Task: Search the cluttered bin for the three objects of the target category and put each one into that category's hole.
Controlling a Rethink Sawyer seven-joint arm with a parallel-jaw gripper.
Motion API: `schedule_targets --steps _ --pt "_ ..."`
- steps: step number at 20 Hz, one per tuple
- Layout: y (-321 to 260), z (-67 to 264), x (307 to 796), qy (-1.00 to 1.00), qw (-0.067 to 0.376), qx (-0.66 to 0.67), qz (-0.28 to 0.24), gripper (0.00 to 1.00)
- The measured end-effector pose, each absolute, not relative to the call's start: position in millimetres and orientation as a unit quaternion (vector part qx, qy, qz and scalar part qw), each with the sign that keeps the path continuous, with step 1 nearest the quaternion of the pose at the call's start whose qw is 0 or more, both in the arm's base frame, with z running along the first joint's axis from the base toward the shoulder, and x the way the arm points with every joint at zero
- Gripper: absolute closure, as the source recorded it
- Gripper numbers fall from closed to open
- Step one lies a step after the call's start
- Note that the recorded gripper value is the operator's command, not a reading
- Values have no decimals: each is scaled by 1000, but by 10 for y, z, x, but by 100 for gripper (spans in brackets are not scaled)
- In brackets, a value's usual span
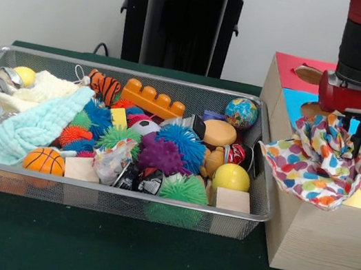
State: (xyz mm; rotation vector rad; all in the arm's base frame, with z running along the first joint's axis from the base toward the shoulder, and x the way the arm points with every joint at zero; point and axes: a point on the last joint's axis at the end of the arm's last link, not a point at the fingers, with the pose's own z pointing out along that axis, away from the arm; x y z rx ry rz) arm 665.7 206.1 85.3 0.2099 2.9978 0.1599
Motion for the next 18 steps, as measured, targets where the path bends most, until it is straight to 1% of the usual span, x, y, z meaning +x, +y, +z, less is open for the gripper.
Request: schedule_targets --steps 12,18 --pt "2129 833 6732 994 73 65 54 100" --pt "2142 835 6715 994 79 61 45 100"
